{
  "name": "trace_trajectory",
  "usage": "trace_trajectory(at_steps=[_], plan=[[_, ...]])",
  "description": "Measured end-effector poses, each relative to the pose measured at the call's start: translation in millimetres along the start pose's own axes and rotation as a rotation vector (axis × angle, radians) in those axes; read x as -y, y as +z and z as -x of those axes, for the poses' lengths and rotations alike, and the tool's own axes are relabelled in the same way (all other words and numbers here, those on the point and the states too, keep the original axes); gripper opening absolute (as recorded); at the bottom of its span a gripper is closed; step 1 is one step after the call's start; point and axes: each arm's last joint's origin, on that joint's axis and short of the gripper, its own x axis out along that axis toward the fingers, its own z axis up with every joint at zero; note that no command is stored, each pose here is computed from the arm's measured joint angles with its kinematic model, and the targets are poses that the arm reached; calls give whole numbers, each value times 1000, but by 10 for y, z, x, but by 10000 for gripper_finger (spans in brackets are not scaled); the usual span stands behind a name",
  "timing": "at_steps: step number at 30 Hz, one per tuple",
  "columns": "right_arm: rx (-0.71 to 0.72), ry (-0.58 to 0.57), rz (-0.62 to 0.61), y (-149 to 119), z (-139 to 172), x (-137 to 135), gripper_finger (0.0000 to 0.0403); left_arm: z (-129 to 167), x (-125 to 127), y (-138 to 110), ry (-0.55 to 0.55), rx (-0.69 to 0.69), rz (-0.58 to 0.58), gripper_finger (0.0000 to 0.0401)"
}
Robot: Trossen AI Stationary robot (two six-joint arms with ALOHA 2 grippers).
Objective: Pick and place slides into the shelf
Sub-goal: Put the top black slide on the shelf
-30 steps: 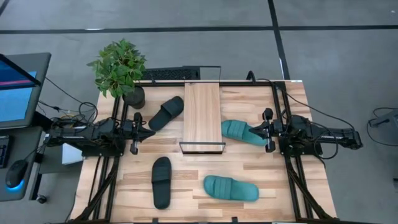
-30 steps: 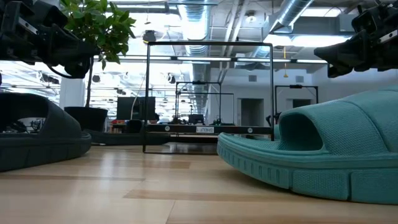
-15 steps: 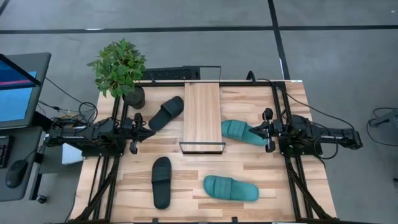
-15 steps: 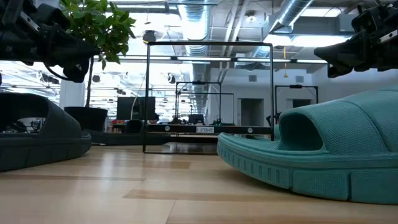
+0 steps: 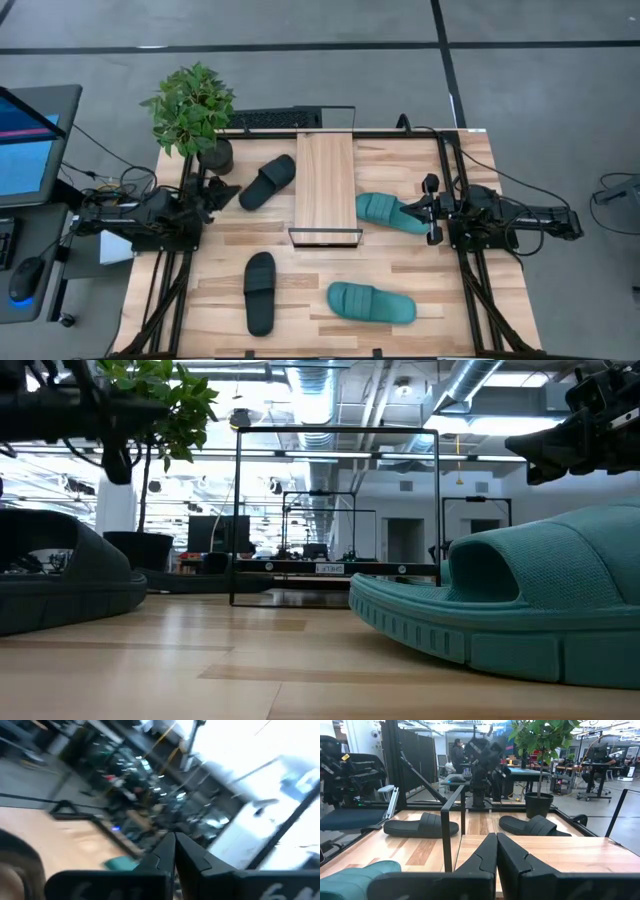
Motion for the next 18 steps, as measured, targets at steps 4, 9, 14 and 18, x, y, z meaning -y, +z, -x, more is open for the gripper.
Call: trace_trajectory(at_steps=[4,9,14,18], plan=[[0,0,0,0,0,0,0,15,126,76,-221,-5,109,0],[0,0,0,0,0,0,0,122,353,233,-608,24,203,0],[0,0,0,-1,0,0,0,99,464,251,-599,-57,187,0],[0,-1,0,-1,0,0,0,10,530,234,-432,-148,80,0]])
